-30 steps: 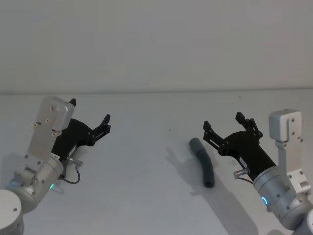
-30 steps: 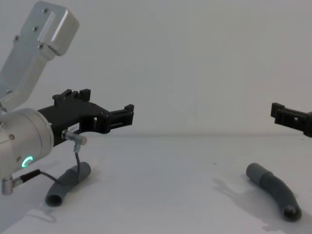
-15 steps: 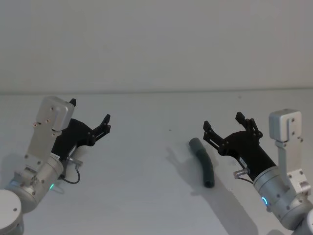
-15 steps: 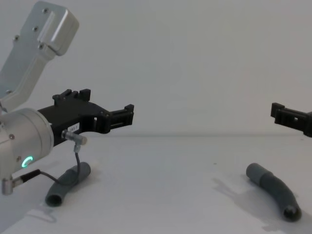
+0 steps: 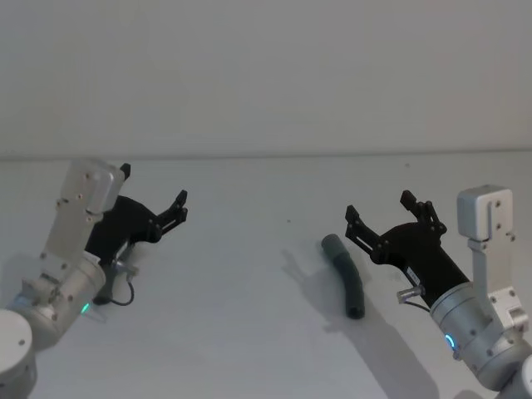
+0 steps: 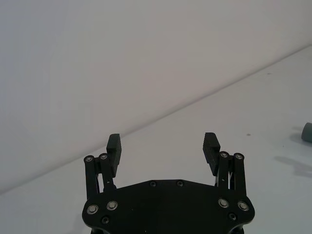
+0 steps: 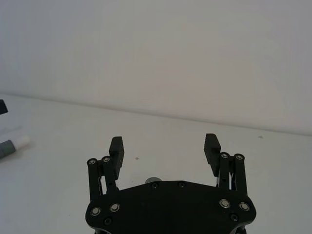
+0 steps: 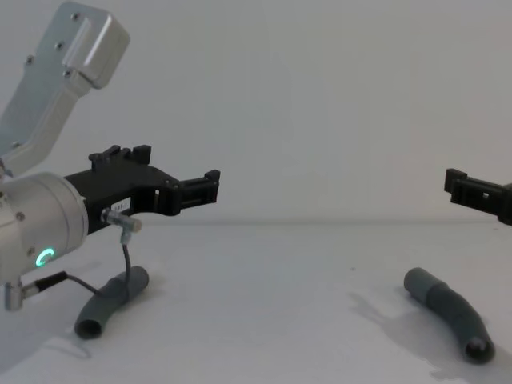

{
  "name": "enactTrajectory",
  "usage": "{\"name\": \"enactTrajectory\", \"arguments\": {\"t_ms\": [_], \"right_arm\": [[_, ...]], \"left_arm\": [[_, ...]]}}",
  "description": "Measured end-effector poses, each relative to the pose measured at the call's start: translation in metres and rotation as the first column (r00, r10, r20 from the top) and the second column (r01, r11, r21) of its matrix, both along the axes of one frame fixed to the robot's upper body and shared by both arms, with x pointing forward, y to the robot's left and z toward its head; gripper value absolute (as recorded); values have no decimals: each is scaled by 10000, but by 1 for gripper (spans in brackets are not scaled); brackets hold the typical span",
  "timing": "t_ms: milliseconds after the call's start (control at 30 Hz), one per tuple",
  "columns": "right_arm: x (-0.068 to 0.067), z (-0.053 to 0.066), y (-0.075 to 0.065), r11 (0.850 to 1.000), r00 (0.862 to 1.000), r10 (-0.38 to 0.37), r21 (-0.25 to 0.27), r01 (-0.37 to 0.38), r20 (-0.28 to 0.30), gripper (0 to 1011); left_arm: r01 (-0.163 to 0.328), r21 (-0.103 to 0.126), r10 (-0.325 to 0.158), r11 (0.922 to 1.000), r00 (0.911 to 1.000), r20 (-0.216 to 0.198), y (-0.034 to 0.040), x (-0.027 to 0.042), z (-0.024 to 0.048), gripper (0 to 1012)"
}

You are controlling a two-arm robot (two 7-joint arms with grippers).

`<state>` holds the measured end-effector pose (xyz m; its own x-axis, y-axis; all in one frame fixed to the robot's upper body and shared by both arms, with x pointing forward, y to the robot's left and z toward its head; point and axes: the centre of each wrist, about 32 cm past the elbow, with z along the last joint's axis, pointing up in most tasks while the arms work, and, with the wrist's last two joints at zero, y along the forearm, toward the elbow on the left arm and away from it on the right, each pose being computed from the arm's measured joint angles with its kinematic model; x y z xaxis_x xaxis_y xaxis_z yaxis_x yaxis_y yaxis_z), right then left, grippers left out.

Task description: Use both hands to pick up one end of the pipe from the table, align the ends, and insert them.

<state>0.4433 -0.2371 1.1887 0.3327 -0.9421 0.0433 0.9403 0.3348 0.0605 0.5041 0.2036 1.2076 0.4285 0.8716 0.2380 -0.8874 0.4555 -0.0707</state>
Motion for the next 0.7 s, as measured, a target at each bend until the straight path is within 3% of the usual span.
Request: {"name": "enactTrajectory", "arguments": {"t_ms": [67,100,167,267,433,533,700], "right_arm": [[0,0,0,10000,10000,0,0,0,-1,1003],[0,0,0,10000,10000,0,0,0,-2,1003],[0,0,0,10000,10000,0,0,0,-2,1003],[0,0,0,10000,10000,0,0,0,-1,1003],[0,0,0,10000,10000,0,0,0,-1,1003],[0,0,0,10000,10000,0,-1,0,-1,1003],[0,0,0,10000,10000,0,-1,0,-2,1003]], "left_arm": [[96,-9,-96,10000,9999,-138,19,65,25,1001],[96,-9,-96,10000,9999,-138,19,65,25,1001],[224,-29,-225,9997,9989,-413,40,155,65,1001],[332,-70,-336,9994,9968,-721,50,237,126,1001],[390,-135,-403,9991,9921,-1185,53,324,204,1001],[396,-176,-420,9991,9849,-1682,44,391,298,1001],[320,-159,-348,9994,9716,-2342,24,444,403,1001]]}}
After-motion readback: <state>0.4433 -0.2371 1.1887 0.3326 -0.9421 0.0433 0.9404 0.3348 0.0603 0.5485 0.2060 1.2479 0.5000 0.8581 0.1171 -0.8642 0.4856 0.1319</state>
